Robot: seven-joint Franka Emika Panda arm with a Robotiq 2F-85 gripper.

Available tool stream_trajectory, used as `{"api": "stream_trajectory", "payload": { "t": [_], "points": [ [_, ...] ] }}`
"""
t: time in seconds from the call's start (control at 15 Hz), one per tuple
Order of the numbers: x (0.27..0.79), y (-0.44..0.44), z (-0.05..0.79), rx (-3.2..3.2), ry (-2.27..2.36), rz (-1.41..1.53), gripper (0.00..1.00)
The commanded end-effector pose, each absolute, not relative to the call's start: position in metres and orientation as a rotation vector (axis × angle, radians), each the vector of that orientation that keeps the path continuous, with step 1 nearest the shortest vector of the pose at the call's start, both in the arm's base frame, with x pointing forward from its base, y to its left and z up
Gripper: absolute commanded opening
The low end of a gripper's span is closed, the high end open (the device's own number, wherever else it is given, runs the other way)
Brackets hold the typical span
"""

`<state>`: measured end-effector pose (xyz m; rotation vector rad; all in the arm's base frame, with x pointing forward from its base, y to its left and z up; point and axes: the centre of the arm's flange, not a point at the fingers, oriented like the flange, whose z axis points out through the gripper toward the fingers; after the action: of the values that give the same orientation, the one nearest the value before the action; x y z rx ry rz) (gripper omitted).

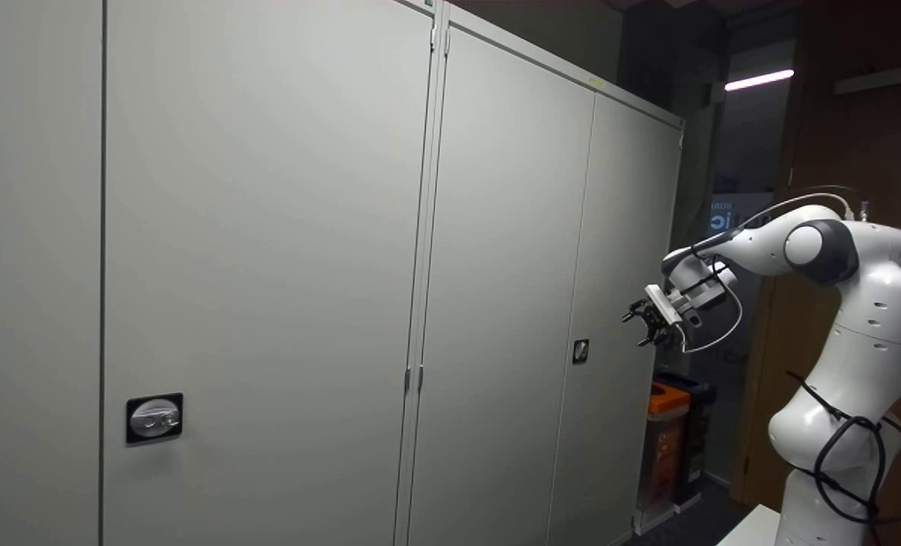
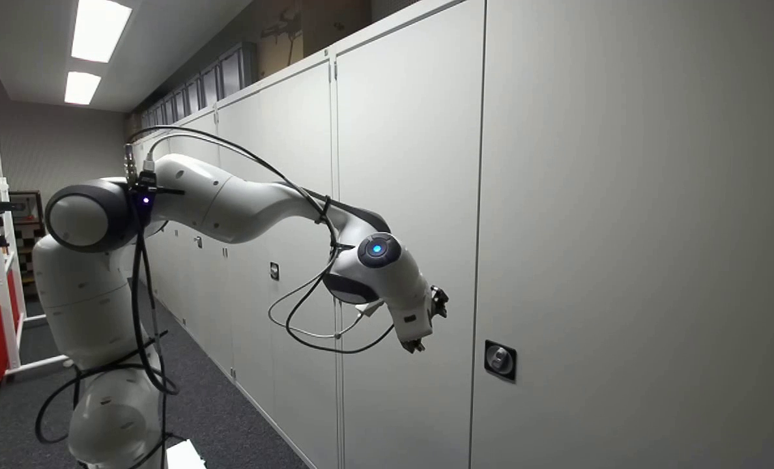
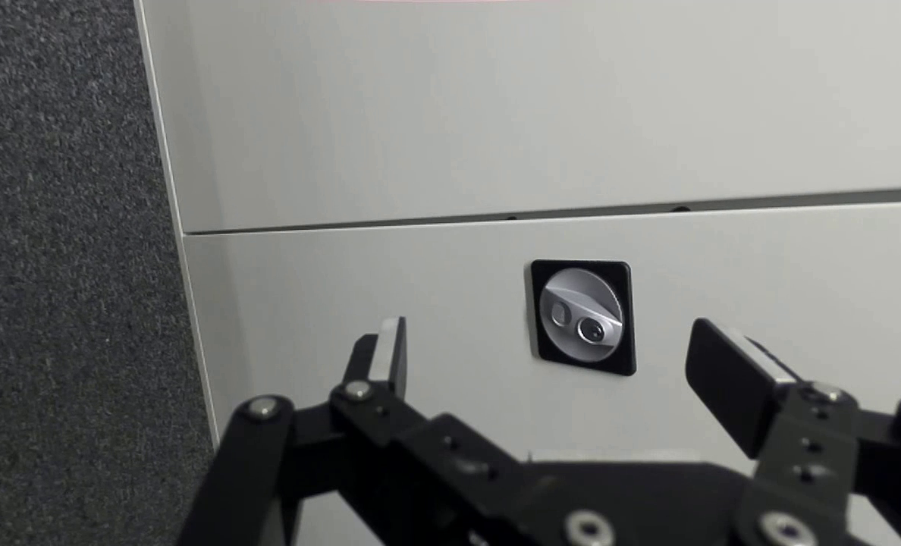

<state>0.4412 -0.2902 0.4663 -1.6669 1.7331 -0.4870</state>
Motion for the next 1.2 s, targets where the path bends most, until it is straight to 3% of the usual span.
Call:
{"api": "stream_trajectory", "payload": {
  "t": [0.0, 1.13],
  "points": [
    [0.418, -0.285, 0.496, -1.603, 1.765, -0.402, 1.0],
    [0.326, -0.276, 0.542, -2.442, 1.349, -0.232, 1.0]
  ]
}}
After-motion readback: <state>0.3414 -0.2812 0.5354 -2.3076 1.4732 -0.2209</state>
